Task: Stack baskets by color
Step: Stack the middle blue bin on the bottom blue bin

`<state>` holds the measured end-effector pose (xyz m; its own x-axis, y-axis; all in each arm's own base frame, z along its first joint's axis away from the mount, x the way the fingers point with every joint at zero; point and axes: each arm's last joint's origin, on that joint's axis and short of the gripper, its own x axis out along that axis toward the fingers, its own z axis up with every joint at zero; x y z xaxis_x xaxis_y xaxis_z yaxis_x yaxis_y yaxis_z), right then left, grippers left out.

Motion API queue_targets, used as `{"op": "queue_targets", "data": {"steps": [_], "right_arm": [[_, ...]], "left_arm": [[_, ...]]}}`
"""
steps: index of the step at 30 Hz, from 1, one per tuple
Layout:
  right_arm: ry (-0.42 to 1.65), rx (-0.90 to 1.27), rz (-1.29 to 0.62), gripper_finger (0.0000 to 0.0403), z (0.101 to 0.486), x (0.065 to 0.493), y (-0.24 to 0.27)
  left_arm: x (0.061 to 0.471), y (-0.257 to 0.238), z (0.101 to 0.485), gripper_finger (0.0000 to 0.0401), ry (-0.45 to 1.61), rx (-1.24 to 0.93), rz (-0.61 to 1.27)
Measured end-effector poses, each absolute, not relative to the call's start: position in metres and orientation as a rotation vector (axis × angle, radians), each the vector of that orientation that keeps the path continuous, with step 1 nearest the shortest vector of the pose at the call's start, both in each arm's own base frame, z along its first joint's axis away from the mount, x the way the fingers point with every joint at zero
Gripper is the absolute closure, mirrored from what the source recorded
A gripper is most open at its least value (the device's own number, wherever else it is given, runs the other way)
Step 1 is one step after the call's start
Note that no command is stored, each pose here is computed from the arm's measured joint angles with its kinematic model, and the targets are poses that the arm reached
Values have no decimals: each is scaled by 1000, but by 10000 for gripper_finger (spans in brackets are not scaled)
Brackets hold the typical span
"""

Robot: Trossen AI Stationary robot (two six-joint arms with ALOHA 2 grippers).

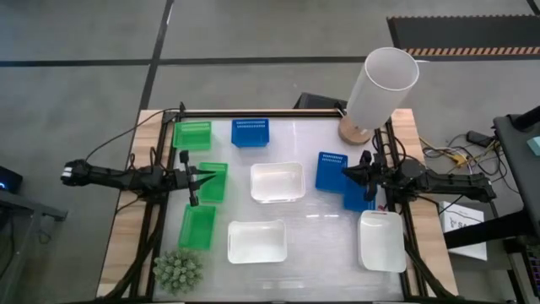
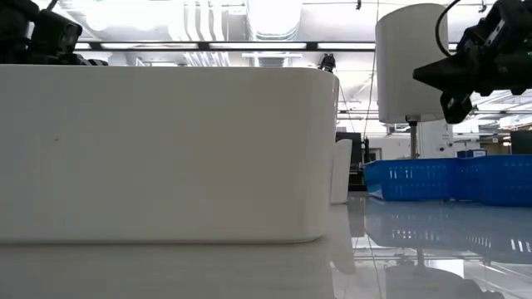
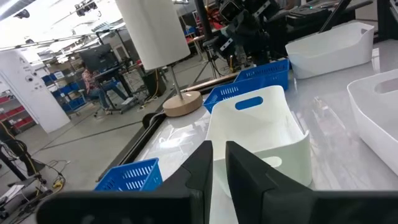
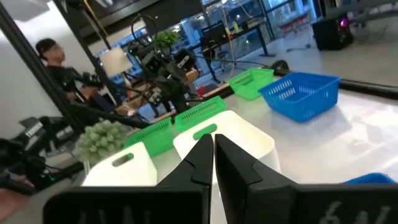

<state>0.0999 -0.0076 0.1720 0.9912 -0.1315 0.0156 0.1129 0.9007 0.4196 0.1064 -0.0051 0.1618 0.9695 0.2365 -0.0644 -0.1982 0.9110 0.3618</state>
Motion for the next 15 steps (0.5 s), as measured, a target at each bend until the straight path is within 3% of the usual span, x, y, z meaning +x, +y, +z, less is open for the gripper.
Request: {"op": "queue_targets", "data": {"steps": [5,9,15], "right_arm": [[-54,435,-124,394,173,100,-8],[-50,448,-120,394,172,100,-7],[-147,347,23,394,185,101,-3]], "left_arm": [[107,-6,168,373,8,70,199],[106,-6,181,373,-132,-39,199],[100,-5,204,373,-393,-322,153]]}}
